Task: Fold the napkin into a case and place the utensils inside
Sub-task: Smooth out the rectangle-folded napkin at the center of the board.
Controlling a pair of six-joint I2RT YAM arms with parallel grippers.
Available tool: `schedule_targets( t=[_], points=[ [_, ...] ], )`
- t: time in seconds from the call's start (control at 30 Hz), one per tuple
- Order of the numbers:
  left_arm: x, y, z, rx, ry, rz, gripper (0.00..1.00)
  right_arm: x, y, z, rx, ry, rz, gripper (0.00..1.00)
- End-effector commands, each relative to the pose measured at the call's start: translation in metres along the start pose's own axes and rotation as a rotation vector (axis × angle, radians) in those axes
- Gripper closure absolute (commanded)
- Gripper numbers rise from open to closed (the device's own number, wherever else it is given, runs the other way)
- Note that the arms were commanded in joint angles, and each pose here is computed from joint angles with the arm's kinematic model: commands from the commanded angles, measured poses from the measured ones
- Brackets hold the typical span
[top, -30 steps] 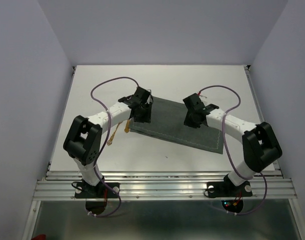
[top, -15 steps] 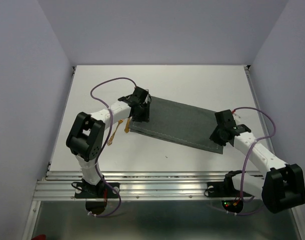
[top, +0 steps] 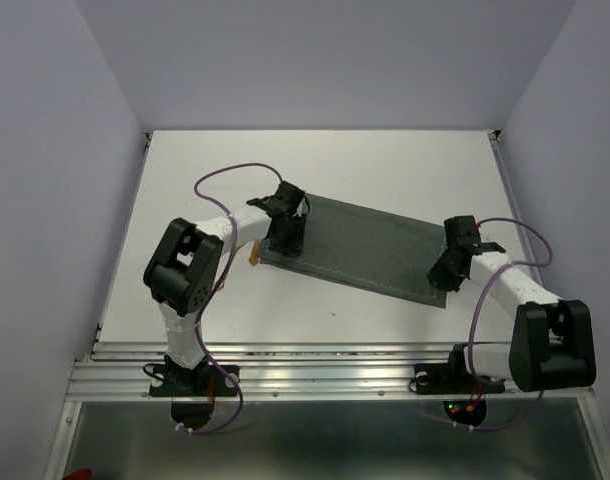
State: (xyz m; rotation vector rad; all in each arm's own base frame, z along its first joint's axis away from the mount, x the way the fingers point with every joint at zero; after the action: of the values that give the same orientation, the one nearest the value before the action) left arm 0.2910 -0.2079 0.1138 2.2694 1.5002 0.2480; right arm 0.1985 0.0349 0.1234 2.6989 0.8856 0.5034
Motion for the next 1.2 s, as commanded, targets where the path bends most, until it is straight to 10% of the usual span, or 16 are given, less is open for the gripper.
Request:
schedule_targets(
  t=[0.0,0.47,1.17],
  points=[
    [-0.004,0.005,-0.01,-0.034,-0.009,0.004,0.49,0.014,0.024,0.004,0.001,0.043,-0.024,0.73],
    [-0.004,0.035,-0.044,-0.139,0.042,-0.028,0.43,0.03,0.07,0.058,-0.023,-0.099,-0.067,0.76],
    [0.054,-0.016,-0.036,-0.117,0.27,-0.288,0.6,0.054,0.072,-0.007,0.034,0.239,-0.051,0.74]
  ],
)
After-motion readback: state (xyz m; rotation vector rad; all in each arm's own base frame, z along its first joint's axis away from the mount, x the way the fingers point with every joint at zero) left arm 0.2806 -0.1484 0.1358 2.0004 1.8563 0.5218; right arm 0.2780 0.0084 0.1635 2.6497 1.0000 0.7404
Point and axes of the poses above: each gripper's point midway between its finger pads, its own z axis out along the fingers, its own x axis along the line the jaws close on, y = z × x, the point moved 10 cm from there along -z, back along the fingers, and after that the axes turned 13 degrees about z, right-handed, at the moved point
